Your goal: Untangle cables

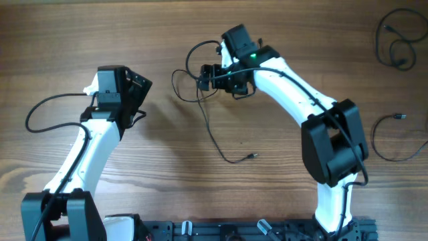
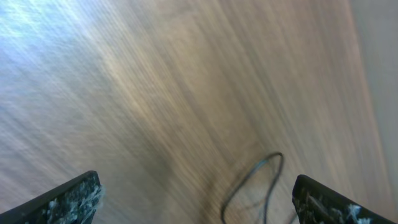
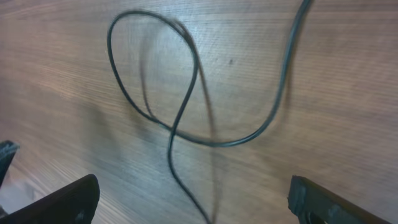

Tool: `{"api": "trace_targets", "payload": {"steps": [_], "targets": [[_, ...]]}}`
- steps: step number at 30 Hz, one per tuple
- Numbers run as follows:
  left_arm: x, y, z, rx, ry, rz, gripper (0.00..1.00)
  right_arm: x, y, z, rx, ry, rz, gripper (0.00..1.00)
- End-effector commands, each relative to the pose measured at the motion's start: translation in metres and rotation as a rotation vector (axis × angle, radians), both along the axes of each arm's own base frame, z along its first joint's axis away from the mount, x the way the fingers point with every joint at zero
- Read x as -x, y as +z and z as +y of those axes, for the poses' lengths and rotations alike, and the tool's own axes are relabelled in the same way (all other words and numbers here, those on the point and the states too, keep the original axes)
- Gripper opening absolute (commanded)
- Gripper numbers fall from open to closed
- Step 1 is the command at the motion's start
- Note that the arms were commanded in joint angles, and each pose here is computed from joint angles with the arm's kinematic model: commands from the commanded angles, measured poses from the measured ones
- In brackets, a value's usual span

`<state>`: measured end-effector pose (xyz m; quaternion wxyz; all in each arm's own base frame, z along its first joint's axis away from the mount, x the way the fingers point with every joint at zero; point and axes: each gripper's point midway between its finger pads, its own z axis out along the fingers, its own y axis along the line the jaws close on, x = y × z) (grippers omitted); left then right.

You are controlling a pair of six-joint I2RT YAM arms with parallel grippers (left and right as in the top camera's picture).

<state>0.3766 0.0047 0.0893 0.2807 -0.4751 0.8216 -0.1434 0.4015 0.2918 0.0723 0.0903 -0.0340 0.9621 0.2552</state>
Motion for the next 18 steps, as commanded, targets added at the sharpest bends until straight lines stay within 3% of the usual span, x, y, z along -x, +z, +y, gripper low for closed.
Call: {"api": "trace_targets", "payload": {"steps": [1, 6, 11, 13, 15, 17, 18], "targets": [[0.007, -0.001, 0.007, -0.006, 0.027, 0.027, 1.00, 0.003, -0.015, 0.004, 0.036, -0.190, 0.083, 1.00], [0.007, -0.001, 0.007, -0.006, 0.027, 0.029, 1.00, 0.000, -0.044, 0.000, 0.178, -0.283, 0.036, 1.00], [0.007, -0.001, 0.007, -0.006, 0.026, 0.029, 1.00, 0.000, -0.068, 0.002, 0.246, -0.283, 0.007, 1.00], [0.007, -0.001, 0.007, -0.006, 0.027, 0.029, 1.00, -0.012, -0.077, 0.013, 0.258, -0.190, -0.090, 0.99], [0.007, -0.001, 0.007, -0.006, 0.026, 0.029, 1.00, -0.014, -0.078, 0.019, 0.263, -0.140, -0.129, 0.86], [0.007, -0.001, 0.007, -0.006, 0.026, 0.029, 1.00, -0.014, -0.080, 0.019, 0.282, -0.146, -0.146, 0.57], [0.007, -0.001, 0.007, -0.006, 0.027, 0.029, 1.00, -0.015, -0.080, 0.019, 0.286, -0.157, -0.149, 0.52]]}}
